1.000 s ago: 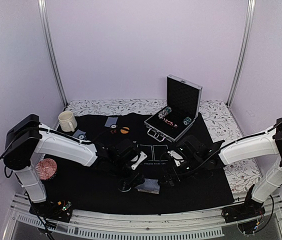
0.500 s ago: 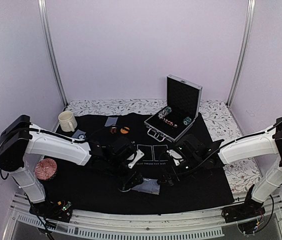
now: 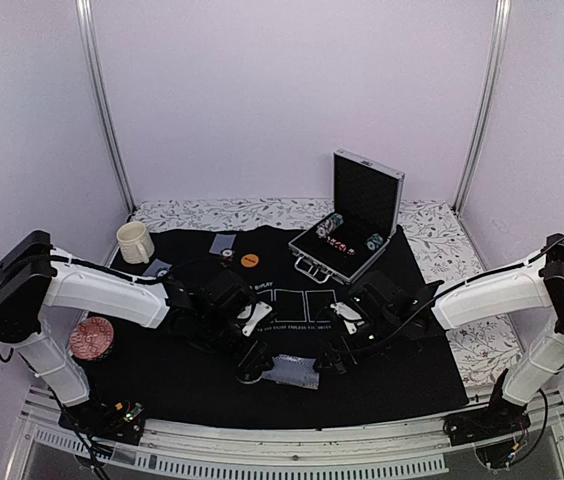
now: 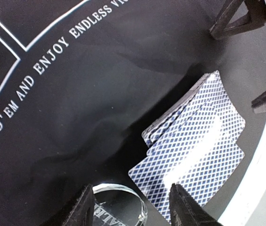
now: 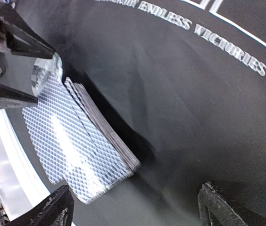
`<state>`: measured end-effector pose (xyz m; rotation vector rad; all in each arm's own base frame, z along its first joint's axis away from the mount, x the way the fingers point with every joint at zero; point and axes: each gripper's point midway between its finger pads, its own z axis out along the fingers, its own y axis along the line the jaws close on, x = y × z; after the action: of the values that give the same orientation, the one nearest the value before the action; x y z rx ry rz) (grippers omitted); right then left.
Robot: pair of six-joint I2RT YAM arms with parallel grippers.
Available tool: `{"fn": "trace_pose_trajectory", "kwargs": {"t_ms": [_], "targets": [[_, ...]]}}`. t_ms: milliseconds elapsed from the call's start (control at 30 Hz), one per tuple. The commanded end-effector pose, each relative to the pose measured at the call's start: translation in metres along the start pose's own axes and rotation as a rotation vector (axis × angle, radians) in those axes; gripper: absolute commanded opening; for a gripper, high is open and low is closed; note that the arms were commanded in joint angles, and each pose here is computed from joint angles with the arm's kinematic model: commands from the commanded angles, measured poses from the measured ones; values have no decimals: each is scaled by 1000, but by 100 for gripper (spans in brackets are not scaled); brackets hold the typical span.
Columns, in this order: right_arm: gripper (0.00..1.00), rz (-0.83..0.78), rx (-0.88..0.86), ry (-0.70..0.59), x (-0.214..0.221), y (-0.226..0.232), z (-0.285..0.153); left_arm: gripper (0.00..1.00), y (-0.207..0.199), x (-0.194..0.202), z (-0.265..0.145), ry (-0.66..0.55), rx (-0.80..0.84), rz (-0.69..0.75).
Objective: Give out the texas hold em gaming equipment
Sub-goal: Pick up the poker card from the face-down deck piles.
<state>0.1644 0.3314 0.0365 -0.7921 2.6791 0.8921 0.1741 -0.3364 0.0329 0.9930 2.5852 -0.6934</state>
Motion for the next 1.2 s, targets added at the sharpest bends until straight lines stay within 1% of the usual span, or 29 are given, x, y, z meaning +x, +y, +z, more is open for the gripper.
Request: {"fn": "trace_pose_trajectory", "kwargs": {"t_ms": [0,167,367,567,1000,1167], "targets": [[92,-27,-22,13,-4,14,14,56,-3,-2,-1,-8,73,-56],[87,-42,3,8,-9,18,24,55,-4,-2,2,-2,101,-69],[84,-63,98,32,-2,5,31,52,-7,-2,2,1,127,-72],[84,-109,167,26,0,-6,23,44,-8,-1,4,8,139,-77],[86,-174,270,26,6,-22,18,41,-1,4,6,23,139,-100],[89,-204,287,9,1,-22,12,39,-5,7,11,46,166,-114]]}}
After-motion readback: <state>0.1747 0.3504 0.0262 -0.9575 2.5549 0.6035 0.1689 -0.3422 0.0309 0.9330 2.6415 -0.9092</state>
